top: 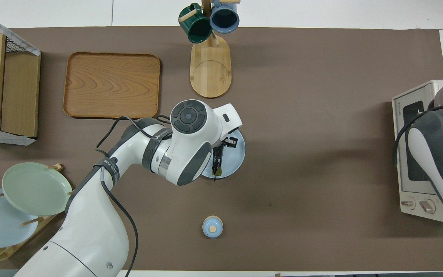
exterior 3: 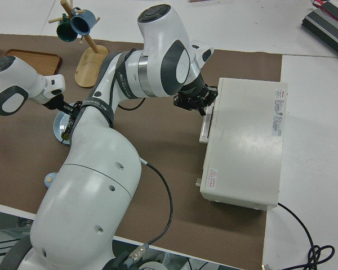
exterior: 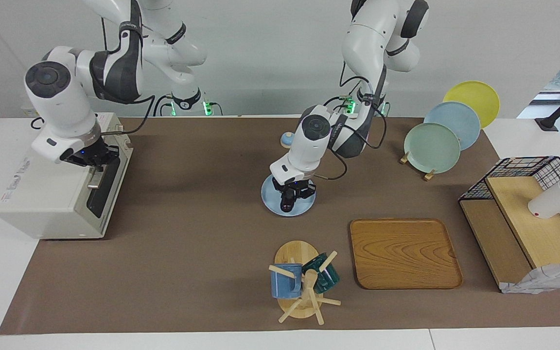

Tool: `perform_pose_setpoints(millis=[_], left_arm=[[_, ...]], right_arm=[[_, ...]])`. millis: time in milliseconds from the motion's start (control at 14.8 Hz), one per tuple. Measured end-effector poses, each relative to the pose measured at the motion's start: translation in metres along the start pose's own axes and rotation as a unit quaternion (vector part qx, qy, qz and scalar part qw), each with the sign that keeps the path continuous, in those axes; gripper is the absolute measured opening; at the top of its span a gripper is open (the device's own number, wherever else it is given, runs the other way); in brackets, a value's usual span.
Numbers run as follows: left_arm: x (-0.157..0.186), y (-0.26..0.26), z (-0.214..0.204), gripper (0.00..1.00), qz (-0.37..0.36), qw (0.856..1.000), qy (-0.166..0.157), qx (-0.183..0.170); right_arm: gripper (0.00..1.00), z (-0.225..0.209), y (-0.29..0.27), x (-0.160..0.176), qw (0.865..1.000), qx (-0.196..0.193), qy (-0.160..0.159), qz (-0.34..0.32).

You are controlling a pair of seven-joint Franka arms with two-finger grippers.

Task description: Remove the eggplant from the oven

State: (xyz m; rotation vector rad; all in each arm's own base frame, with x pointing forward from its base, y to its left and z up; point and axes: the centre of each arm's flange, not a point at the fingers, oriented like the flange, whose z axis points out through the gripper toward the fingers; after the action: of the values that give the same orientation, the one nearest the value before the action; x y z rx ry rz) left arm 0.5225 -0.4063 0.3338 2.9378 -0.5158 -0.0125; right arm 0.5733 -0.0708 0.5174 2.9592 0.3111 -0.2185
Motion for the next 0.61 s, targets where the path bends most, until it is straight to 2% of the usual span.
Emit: perform_pose_setpoints(millis=[202, 539, 607], left_arm=[[0.012, -0.035, -0.045, 0.41, -0.027, 1.000, -0.001, 0.001], [0.042, -0.120, -0.110, 0.41, -0.093, 0.995, 0.033, -0.004], [0.045, -0.141, -0.116, 0.41, -0.107, 0.993, 0.038, -0.003]], right_arm=[[0.04, -0.039, -0.015, 0.003, 0.998, 0.045, 0.032, 0.003], [0.51, -0.068, -0.039, 0.000, 0.998, 0.059, 0.026, 0.003], [0.64, -0.068, -0.039, 0.000, 0.998, 0.059, 0.024, 0.003]])
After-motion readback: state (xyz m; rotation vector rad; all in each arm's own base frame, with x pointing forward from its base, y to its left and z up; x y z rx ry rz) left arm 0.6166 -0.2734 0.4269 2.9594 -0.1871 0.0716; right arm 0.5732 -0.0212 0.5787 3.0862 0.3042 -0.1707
